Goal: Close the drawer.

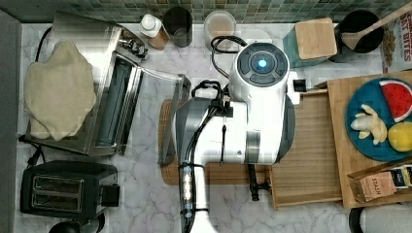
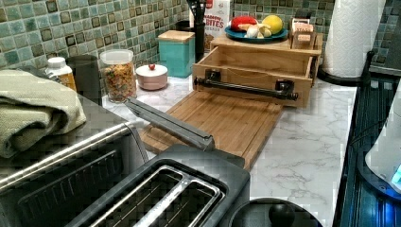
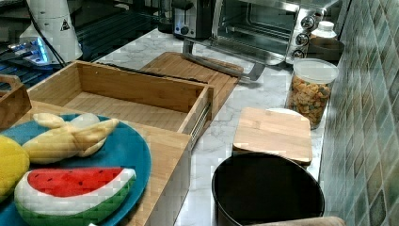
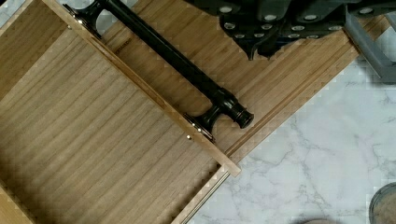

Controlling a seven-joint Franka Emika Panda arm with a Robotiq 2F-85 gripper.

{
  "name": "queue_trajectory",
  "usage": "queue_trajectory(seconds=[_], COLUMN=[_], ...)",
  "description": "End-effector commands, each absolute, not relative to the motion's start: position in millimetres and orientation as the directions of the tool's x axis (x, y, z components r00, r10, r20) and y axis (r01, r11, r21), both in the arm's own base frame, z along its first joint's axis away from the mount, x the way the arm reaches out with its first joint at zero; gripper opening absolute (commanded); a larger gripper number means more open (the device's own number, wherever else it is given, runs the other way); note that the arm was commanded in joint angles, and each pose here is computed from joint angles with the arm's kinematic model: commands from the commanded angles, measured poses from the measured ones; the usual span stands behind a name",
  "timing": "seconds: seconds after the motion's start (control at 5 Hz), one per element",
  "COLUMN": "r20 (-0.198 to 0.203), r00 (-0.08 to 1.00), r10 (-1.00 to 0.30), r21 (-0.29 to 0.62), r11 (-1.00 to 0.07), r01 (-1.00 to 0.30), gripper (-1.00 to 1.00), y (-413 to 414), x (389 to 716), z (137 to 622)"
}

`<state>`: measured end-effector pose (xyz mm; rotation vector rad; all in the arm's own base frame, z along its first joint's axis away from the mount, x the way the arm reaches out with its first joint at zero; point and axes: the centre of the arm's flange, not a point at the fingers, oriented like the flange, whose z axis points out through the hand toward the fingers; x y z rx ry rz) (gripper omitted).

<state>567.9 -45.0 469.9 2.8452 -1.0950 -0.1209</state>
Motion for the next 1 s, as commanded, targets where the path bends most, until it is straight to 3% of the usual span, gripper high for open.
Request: queue_trajectory(seconds=[0.2,0.4,0.6,0.8,1.0], r20=[-0.038,-0.09,-0.093,-0.04,-0.029], r00=[0.736,0.804,0.869,0.961,0.989], r10=[-0.676,-0.588,-0.485,-0.272,-0.142], r21=[0.117,0.097,0.08,0.07,0.01], r11=[-0.735,-0.808,-0.874,-0.961,-0.99], r01=[-0.668,-0.581,-0.479,-0.269,-0.142], gripper=[-1.0,-1.0,-1.0,-1.0,-1.0], y=[-50,-31,4,27,26], x=[567,555,541,516,493], z=[470,468,466,451,431])
